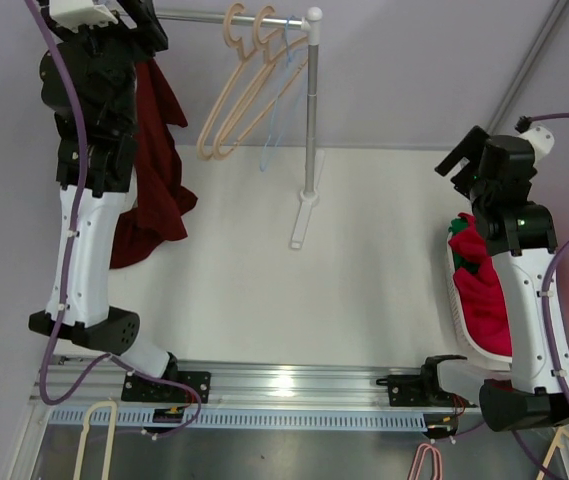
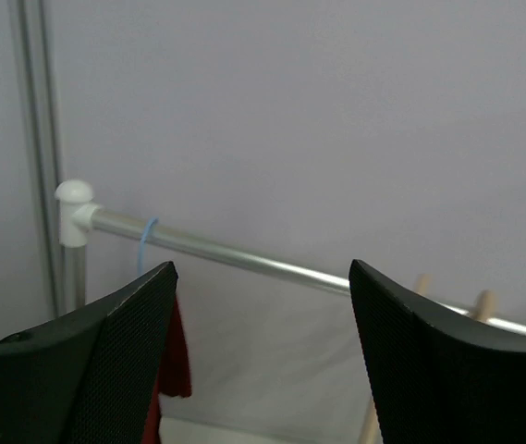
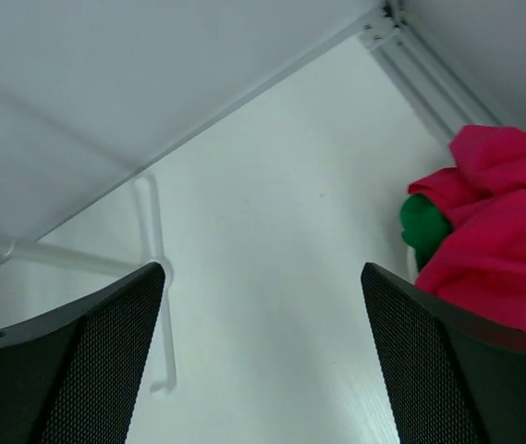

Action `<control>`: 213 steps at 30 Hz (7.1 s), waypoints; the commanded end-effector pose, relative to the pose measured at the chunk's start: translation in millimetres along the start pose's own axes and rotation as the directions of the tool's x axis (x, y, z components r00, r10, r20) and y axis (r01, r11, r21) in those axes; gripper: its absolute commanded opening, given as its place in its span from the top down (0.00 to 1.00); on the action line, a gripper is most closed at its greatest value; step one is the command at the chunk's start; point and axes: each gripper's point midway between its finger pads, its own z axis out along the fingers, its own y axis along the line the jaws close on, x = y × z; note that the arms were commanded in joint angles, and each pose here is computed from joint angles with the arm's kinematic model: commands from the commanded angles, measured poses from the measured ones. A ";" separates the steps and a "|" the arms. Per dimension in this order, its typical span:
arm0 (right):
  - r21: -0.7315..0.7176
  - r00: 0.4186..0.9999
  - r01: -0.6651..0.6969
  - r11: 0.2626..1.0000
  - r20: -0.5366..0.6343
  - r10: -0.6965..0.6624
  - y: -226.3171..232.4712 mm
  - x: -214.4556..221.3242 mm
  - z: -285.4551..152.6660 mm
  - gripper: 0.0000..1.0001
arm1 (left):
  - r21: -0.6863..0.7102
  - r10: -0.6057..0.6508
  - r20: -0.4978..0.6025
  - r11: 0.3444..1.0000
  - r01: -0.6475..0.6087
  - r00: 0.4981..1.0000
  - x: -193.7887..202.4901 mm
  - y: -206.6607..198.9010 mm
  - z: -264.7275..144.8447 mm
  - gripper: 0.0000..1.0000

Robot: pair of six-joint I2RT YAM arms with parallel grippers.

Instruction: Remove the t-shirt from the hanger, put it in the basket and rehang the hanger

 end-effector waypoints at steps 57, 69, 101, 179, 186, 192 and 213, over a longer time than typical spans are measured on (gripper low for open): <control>-0.211 0.980 0.173 0.962 -0.062 -0.190 73.1 22.6 38.6 0.01 | -0.099 0.106 0.048 0.990 -0.101 0.993 94.2 63.5 109.0 0.99; -0.333 0.964 0.266 0.905 0.079 -0.254 105.0 9.6 -10.4 0.01 | -0.174 0.158 0.156 0.976 -0.131 0.975 15.0 41.4 53.5 0.99; -0.965 0.973 0.106 -0.240 0.151 -0.177 334.8 187.2 -338.0 0.06 | -0.616 0.210 -0.117 0.752 -0.237 0.971 -14.1 85.1 -90.7 0.99; -0.890 0.601 0.377 0.257 0.024 -0.799 321.9 455.5 -172.0 1.00 | 0.195 -0.248 -0.125 0.943 0.269 0.961 -86.4 3.2 -185.2 0.99; -0.892 0.478 0.372 0.257 -0.053 -0.877 320.2 519.6 -138.5 0.08 | 0.265 -0.232 -0.115 0.930 0.255 0.966 -96.0 -3.6 -193.3 0.99; -0.915 0.434 0.313 0.255 -0.102 -0.895 337.4 523.6 -127.2 0.00 | 0.275 -0.218 -0.121 0.930 0.243 0.968 -92.8 -5.9 -192.7 0.99; -0.889 0.239 0.381 0.252 -0.169 -0.956 246.2 585.3 -108.5 1.00 | 0.389 -0.127 -0.101 0.908 0.156 0.987 -80.3 -37.7 -169.9 0.99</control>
